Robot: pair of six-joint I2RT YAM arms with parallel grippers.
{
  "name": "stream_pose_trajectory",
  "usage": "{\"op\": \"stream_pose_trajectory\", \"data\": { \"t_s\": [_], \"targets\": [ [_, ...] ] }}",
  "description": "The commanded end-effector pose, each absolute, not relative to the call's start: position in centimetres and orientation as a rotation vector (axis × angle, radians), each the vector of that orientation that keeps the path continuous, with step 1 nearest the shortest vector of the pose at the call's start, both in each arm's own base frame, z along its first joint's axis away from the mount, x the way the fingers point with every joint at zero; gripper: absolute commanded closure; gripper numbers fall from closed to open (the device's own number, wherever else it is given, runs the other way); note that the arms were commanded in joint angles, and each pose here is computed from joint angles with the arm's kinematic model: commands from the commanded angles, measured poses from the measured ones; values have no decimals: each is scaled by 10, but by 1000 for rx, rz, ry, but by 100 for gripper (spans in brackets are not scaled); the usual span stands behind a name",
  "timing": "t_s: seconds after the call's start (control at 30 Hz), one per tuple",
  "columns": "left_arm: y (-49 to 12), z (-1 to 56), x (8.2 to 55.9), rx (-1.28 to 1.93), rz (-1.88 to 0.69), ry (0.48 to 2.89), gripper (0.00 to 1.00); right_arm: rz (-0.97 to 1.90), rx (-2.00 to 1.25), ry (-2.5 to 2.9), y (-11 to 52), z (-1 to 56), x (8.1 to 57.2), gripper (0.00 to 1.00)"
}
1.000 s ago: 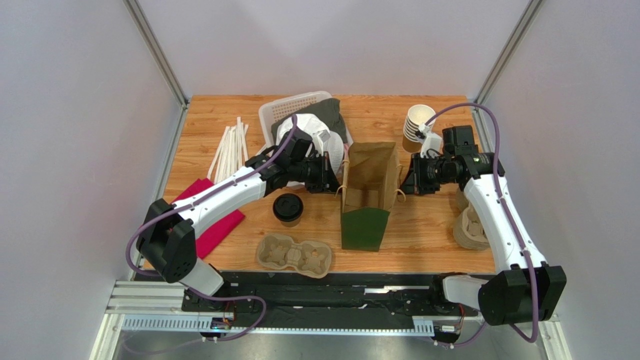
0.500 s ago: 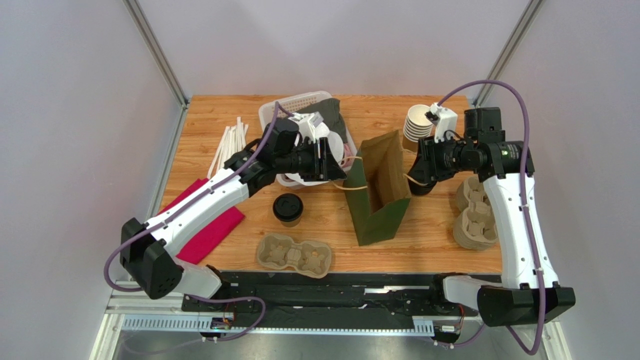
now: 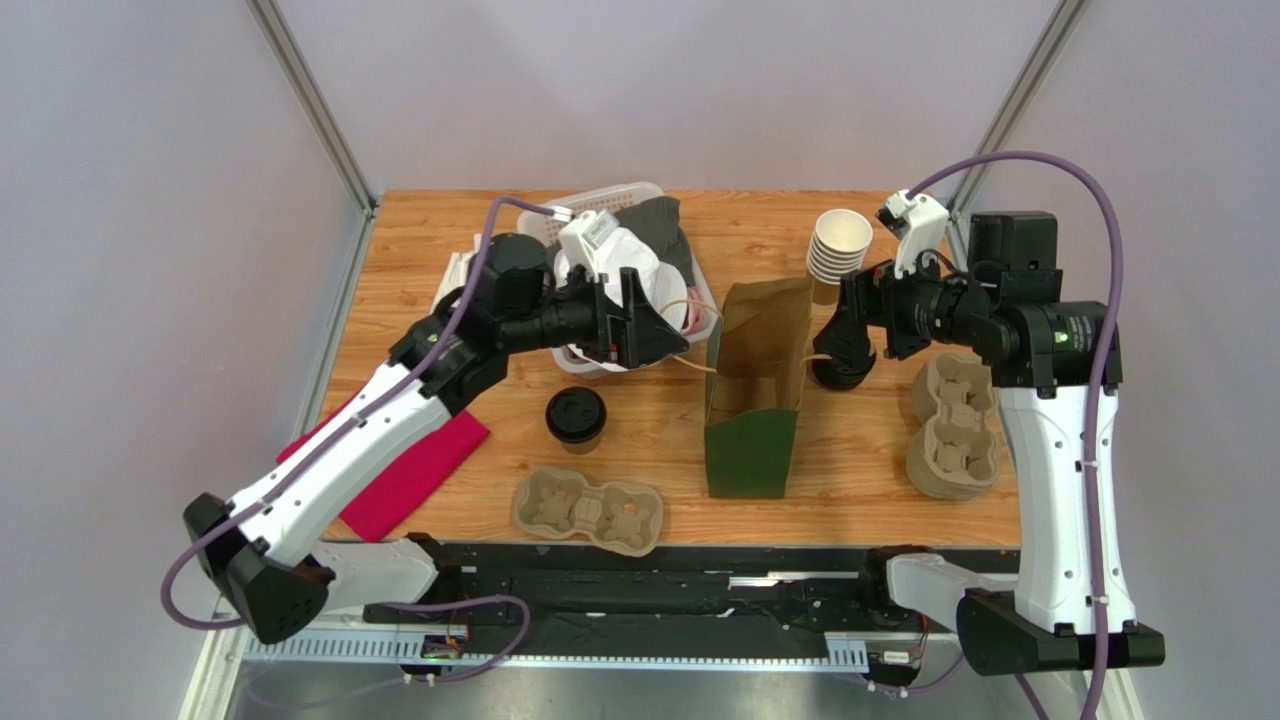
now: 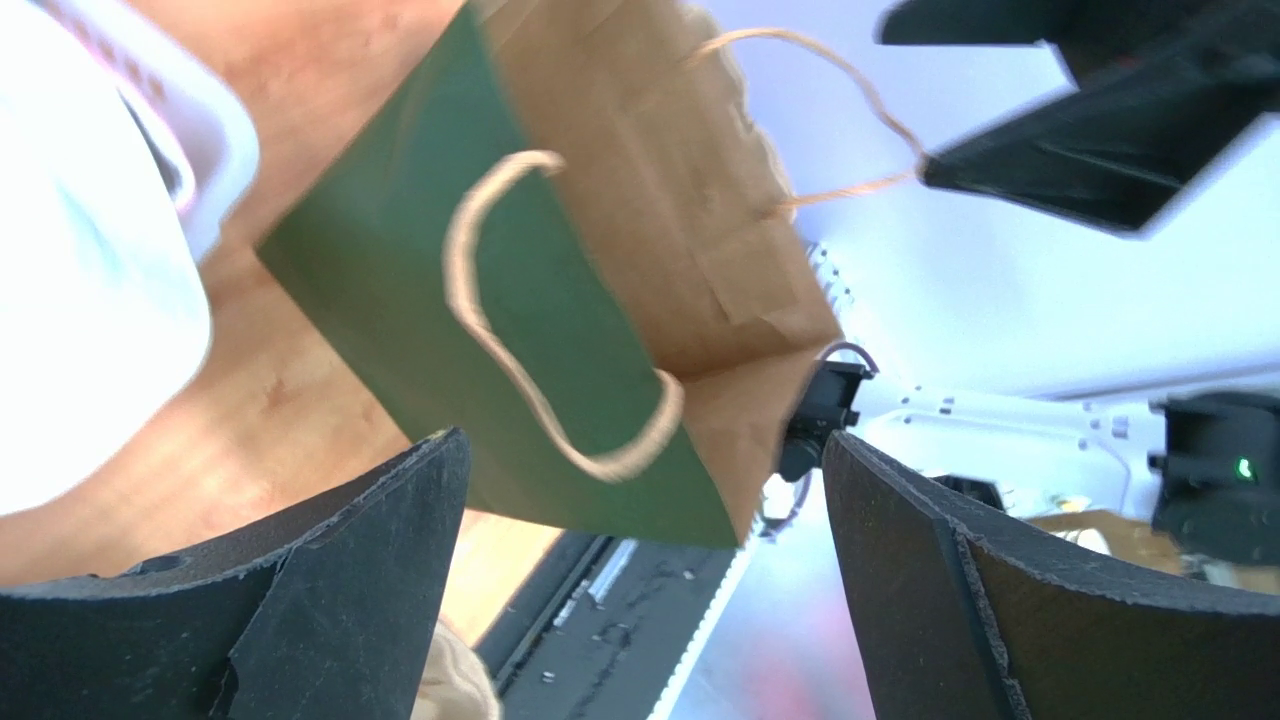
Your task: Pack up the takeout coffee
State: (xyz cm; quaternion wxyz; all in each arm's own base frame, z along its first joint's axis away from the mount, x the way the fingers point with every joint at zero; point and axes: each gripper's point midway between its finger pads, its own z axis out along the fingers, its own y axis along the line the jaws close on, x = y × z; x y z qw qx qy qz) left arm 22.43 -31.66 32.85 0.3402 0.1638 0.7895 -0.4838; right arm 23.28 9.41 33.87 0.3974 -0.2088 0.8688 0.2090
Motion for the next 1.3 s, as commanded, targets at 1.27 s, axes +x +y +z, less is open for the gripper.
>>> {"op": "stream_pose_trajectory", "data": {
  "t_s": [1.27],
  "targets": [
    [-123, 64, 152, -422, -611, 3006, 28, 446, -513, 2148, 85, 366, 242, 2]
  ]
}}
